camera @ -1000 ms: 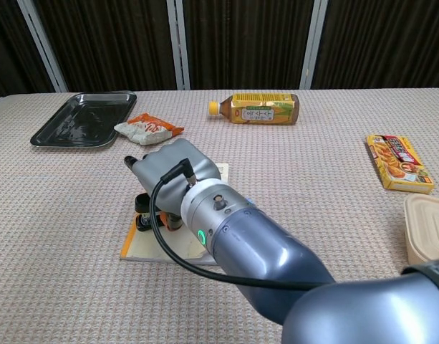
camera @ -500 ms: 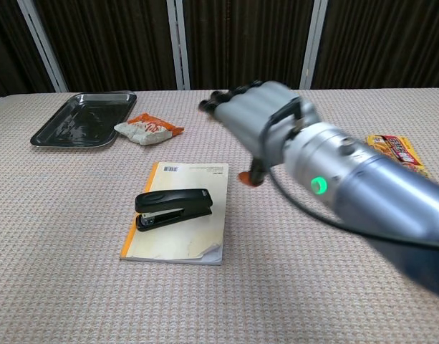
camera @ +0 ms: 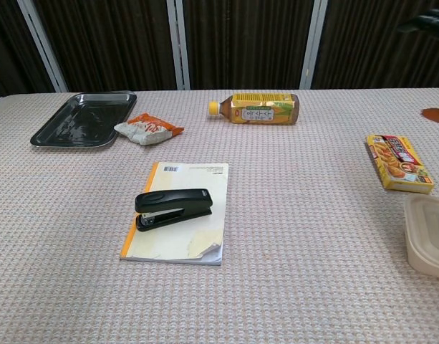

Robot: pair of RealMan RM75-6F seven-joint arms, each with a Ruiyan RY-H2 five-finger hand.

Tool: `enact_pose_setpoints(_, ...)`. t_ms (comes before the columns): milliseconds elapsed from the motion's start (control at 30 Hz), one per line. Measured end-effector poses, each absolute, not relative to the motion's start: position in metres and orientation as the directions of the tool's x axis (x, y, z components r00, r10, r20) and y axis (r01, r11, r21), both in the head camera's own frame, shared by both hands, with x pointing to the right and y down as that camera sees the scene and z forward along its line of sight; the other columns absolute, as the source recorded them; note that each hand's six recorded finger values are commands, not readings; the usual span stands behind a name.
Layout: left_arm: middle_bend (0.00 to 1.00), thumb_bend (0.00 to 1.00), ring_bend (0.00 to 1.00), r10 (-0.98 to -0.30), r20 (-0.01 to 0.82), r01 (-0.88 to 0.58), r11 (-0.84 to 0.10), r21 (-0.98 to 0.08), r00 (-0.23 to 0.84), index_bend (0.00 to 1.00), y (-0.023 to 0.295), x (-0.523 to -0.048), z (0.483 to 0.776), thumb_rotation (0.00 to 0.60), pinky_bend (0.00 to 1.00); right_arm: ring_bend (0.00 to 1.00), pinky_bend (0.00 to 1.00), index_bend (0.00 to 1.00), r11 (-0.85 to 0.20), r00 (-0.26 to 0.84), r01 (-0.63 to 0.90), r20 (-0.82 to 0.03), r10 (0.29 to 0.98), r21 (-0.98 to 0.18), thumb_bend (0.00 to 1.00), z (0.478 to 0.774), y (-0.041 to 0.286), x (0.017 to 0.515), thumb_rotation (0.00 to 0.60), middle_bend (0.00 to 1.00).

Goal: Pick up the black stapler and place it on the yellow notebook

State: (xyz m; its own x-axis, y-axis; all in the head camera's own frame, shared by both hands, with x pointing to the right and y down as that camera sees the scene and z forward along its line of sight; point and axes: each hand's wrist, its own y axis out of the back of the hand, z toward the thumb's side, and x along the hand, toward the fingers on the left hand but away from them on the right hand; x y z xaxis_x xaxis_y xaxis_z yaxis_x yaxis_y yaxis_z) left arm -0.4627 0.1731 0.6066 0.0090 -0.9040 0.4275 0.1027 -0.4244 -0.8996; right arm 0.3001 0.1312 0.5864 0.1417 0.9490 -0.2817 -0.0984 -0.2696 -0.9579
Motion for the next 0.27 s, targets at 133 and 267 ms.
enact_pose_setpoints(133, 0.0, 0.35, 0.0, -0.9, 0.435, 0.109, -0.431, -0.896, 0.016, 0.0, 0.172, -0.459, 0.609, 0.6, 0.12, 0.0, 0.0, 0.0, -0.272, 0.065, -0.118, -0.281, 0.958, -0.955, 0.24, 0.589, 0.148, 0.353, 0.6, 0.0)
enact_pose_setpoints(267, 0.0, 0.35, 0.0, -0.905, 0.425, 0.096, -0.423, -0.901, 0.0, 0.0, 0.17, -0.463, 0.607, 0.6, 0.12, 0.0, 0.0, 0.0, -0.26, -0.009, -0.158, -0.262, 0.965, -0.952, 0.24, 0.592, 0.161, 0.394, 0.6, 0.0)
